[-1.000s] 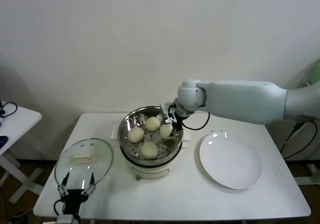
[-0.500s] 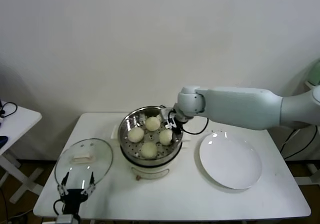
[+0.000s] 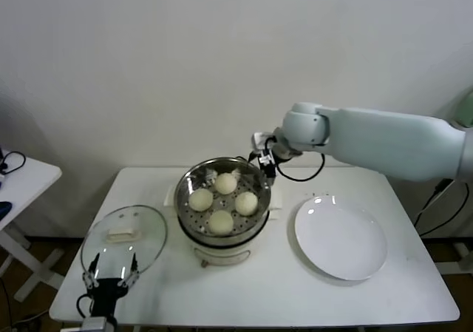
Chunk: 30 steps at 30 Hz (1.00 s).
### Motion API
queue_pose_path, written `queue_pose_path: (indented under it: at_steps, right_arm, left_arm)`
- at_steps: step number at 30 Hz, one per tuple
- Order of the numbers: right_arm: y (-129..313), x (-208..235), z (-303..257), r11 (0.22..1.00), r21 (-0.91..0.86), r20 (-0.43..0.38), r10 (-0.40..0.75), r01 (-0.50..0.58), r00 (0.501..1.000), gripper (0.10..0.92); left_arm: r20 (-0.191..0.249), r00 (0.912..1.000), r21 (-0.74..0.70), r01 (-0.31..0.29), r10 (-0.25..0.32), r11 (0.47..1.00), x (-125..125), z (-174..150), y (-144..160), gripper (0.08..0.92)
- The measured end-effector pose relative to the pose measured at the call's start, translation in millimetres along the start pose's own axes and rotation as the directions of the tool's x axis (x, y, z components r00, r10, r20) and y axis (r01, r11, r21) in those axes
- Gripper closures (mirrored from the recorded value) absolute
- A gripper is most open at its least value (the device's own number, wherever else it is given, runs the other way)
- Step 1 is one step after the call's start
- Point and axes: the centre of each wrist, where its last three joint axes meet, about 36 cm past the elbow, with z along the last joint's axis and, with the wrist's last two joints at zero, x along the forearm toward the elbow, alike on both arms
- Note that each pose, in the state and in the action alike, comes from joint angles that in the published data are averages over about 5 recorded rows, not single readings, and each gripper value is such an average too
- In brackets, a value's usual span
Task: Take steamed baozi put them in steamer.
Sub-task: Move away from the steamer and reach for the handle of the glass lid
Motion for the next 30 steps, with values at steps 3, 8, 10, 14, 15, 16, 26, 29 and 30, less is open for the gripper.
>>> queue_pose_path:
  at_steps: [3,8,10,14,15,16,26,29,30]
  right_arm:
    - [7,9,11,0.993,-0.07,0.052,0.103,-0.099,0.993,0.2]
    - [27,15,30,0.945,-0.213,0.12,0.277,-0.247,0.953,0.2]
    - [37,13,38,0.916,-0.269,0.138,0.343,-0.298,0.929,0.2]
    - [57,8,53,0.845,-0.374,0.169,0.468,-0.383,0.868,0.2]
    - [61,6,57,0.825,-0.4,0.176,0.496,-0.399,0.85,0.2]
    - [67,5,60,0.804,-0.426,0.183,0.525,-0.414,0.831,0.2]
    - [129,-11,105,0.561,-0.682,0.161,0.741,-0.47,0.651,0.2]
    - [154,-18,121,0.481,-0.75,0.136,0.784,-0.454,0.606,0.2]
    - [164,-21,125,0.456,-0.771,0.128,0.796,-0.446,0.592,0.2]
  left_arm:
    - [0.003,1.0,0.0,-0.003,0.003,1.0,0,-1,-1,0.177]
    - [0.007,1.0,-0.003,-0.005,0.005,1.0,-1,-1,-1,0.177]
    - [0.008,0.9999,-0.006,-0.007,0.007,1.0,-2,0,-2,0.177]
    - [0.009,0.9999,-0.009,-0.009,0.009,1.0,-3,2,-2,0.177]
    - [0.009,0.9999,-0.009,-0.009,0.009,1.0,-3,2,-2,0.177]
    - [0.009,0.9999,-0.009,-0.009,0.009,1.0,-3,2,-2,0.177]
    - [0.01,0.9998,-0.002,-0.015,0.015,1.0,-3,2,-8,0.177]
    - [0.01,0.9998,-0.001,-0.016,0.016,1.0,-3,1,-8,0.177]
    - [0.01,0.9998,-0.002,-0.015,0.015,1.0,-3,1,-8,0.177]
